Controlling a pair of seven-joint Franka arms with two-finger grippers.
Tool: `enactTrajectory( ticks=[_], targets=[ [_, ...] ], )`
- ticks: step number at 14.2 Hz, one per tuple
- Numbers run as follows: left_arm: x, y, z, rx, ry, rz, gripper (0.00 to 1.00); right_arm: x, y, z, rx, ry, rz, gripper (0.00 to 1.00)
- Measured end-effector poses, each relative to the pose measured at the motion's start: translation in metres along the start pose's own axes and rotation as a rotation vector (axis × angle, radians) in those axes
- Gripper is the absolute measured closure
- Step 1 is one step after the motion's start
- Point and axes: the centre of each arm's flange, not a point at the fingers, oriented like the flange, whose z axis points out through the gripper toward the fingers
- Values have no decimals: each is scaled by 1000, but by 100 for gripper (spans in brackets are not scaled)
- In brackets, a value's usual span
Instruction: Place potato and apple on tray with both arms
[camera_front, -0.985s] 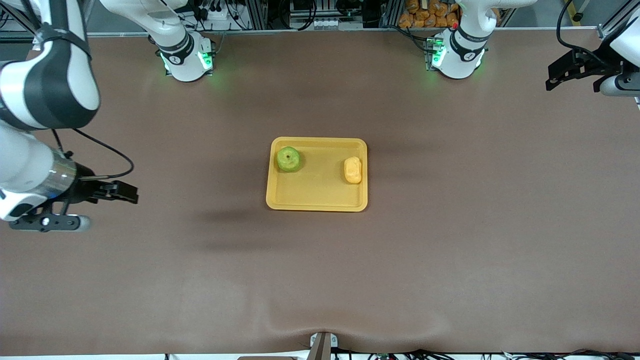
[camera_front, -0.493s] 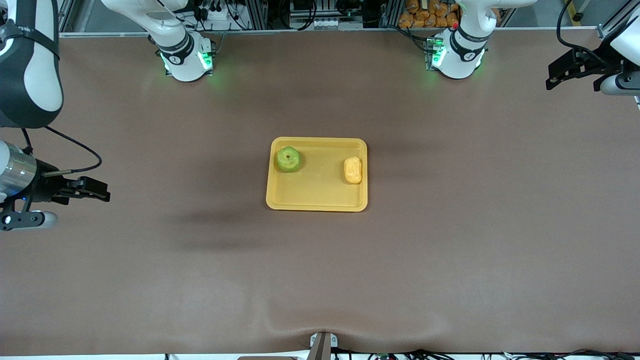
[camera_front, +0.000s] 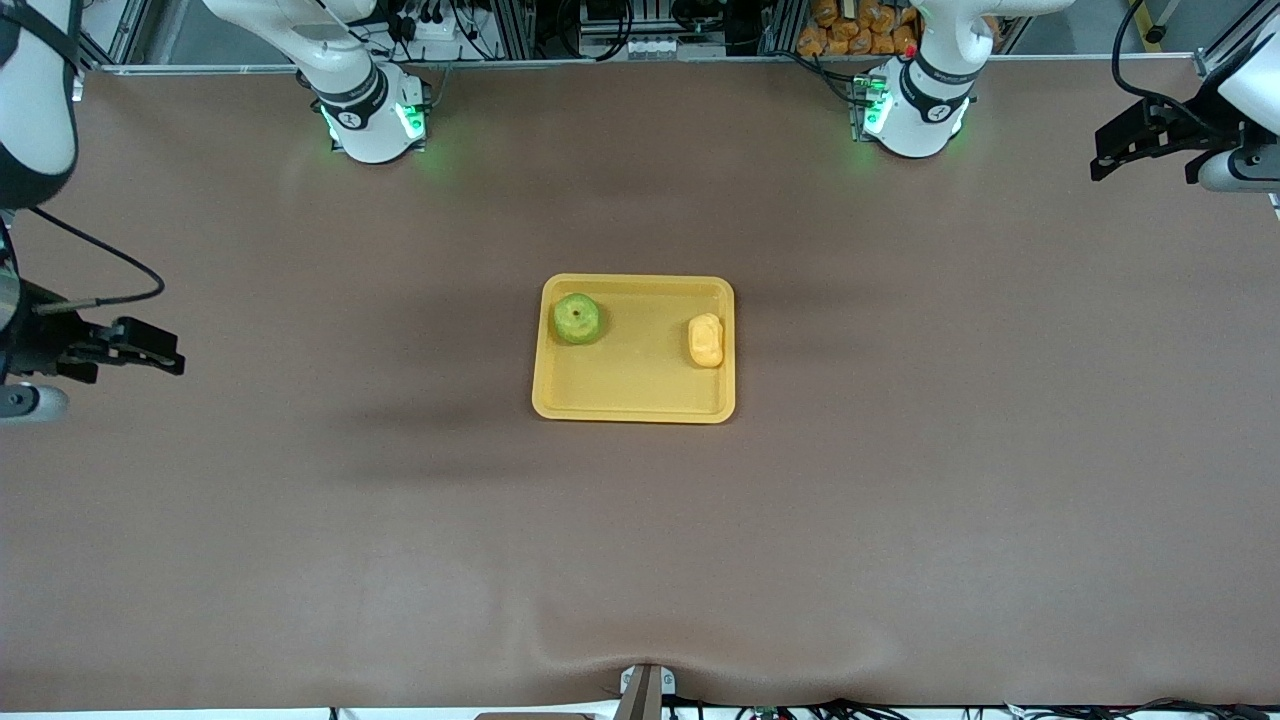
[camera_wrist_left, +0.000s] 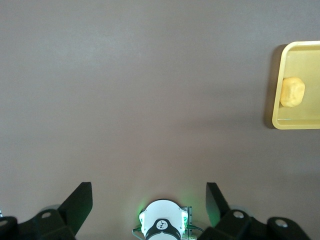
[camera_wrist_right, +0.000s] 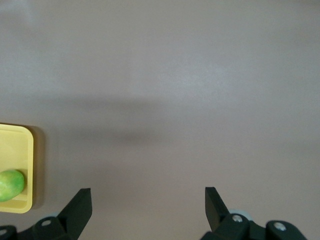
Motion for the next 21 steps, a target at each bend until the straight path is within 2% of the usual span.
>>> enactTrajectory(
  ticks=[10,17,21],
  targets=[
    [0,7,-2,3,7,12,0,-62,-4,-25,8,0,1,0],
    [1,6,-8,2,25,10,0,-86,-5,-29,1,1,-1,0],
    [1,6,-12,2,35,10,0,-88,-8,-30,-34,-2,-13,0]
  ],
)
